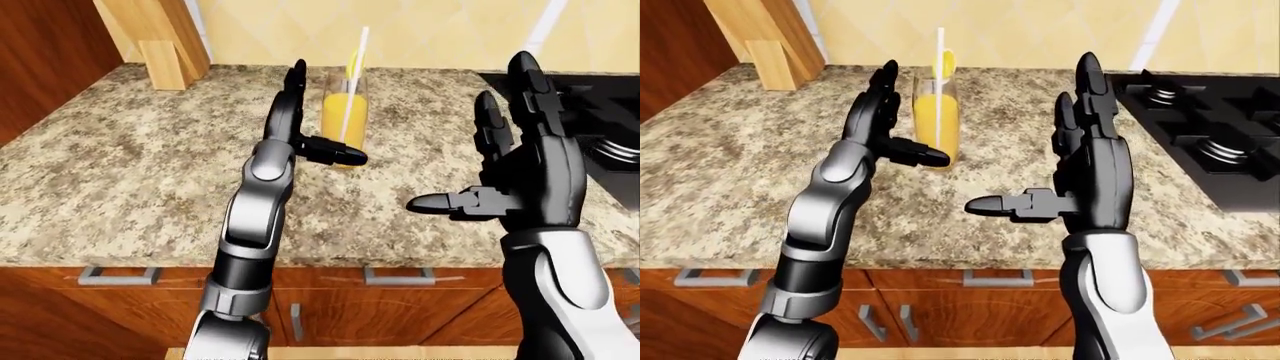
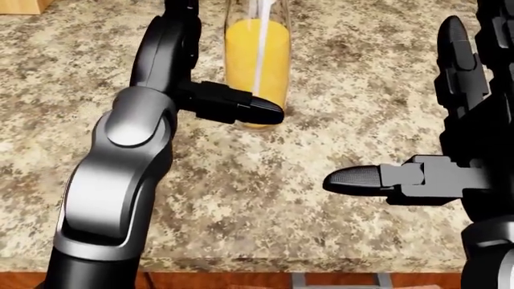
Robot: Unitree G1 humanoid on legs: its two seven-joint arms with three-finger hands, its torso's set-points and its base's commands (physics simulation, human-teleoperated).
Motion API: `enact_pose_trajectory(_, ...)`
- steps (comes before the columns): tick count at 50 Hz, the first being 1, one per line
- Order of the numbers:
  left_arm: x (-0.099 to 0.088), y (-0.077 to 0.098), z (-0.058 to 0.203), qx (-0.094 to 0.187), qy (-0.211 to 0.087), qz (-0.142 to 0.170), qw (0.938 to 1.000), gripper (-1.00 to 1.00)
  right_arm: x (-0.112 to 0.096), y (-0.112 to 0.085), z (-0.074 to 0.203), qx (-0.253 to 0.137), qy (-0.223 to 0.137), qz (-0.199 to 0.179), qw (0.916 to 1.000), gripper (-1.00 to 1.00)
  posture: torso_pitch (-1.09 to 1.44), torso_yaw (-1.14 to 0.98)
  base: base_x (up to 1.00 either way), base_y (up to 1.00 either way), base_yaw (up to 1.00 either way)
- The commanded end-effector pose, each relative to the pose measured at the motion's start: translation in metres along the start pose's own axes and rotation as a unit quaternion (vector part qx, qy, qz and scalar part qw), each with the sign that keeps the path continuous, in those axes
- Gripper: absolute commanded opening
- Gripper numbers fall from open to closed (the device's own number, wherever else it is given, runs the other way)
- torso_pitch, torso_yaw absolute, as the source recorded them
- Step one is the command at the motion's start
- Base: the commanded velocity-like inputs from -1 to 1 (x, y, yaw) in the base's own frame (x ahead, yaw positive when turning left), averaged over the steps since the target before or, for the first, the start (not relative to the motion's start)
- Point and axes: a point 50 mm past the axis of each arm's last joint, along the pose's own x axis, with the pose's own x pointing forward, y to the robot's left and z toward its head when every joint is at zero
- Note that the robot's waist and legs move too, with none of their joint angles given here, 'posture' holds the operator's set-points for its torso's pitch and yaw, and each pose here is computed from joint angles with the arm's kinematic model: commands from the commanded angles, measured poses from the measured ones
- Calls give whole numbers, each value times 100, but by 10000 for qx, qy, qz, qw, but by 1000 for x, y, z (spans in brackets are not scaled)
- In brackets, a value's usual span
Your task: Move the drinks to the dining counter.
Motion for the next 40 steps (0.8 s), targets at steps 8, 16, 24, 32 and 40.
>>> enact_pose_trajectory(8, 10, -4, 17, 59, -426, 39, 9991, 100, -2, -1, 13, 2, -425, -10, 9991, 100, 0, 0, 0, 0, 0)
enact_pose_trajectory(16, 15, -10, 16, 39, -411, -19, 9991, 100, -2, -2, 14, 6, -432, -20, 9991, 100, 0, 0, 0, 0, 0)
enact_pose_trajectory(24, 17, -14, 16, 44, -389, -62, 9992, 100, -2, -2, 15, 10, -433, -16, 9991, 100, 0, 0, 0, 0, 0)
enact_pose_trajectory(32, 20, -17, 13, 23, -344, -96, 9994, 68, -2, -2, 14, 9, -432, -12, 9991, 100, 0, 0, 0, 0, 0)
enact_pose_trajectory(40, 23, -19, 8, 45, -303, -86, 9995, 16, -3, -1, 11, 13, -415, 0, 9991, 100, 0, 0, 0, 0, 0)
